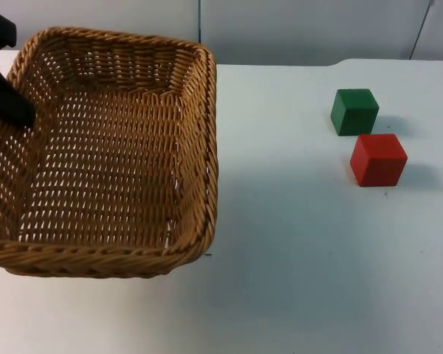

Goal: Pick up the basket with the left hand and place the blue cube into the basket with the right hand.

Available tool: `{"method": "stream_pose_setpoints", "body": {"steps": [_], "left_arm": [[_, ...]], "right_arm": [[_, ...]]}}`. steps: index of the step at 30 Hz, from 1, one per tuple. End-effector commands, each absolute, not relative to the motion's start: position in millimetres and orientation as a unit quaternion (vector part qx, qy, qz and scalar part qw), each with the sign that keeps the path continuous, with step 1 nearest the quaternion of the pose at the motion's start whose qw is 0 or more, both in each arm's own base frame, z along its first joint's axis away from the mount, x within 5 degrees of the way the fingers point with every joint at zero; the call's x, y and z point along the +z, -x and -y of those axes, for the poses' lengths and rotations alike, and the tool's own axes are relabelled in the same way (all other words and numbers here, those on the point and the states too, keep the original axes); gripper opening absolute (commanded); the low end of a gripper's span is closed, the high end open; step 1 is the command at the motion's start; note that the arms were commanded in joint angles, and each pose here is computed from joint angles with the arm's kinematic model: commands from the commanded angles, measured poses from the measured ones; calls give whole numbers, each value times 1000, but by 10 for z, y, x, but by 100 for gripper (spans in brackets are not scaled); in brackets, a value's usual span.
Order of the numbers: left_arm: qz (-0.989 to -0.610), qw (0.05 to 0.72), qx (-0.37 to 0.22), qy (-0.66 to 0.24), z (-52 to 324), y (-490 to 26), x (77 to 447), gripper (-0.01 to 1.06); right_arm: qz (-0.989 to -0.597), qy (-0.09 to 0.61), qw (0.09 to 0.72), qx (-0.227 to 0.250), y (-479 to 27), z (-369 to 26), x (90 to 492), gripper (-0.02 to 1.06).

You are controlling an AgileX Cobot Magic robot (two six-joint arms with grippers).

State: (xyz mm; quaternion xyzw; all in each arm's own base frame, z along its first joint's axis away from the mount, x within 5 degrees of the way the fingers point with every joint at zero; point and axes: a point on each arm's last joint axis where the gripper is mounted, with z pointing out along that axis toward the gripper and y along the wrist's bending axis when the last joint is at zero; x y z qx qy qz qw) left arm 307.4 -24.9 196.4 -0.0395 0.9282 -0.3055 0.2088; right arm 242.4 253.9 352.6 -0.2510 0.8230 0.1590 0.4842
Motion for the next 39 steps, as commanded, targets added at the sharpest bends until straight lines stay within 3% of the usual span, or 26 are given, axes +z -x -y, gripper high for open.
{"method": "stream_pose_setpoints", "body": {"steps": [1, 7, 14, 23, 39], "left_arm": [[-923, 213, -318, 45, 256, -3066, 2014, 0], [-923, 213, -318, 45, 256, -3066, 2014, 0], [-923, 213, -318, 45, 257, -3067, 2015, 0], [-922, 211, -321, 45, 261, -3064, 2017, 0], [-921, 210, -326, 46, 268, -3063, 2021, 0]], "right_arm": [[-820, 272, 482, 145, -2446, -2649, 3519, 0], [-833, 320, 439, 100, -2590, -3121, 3202, 0], [-842, 349, 400, 98, -2681, -3487, 2817, 0], [-853, 361, 366, 90, -2754, -3627, 2404, 0], [-857, 370, 346, 90, -2806, -3740, 2027, 0]]}}
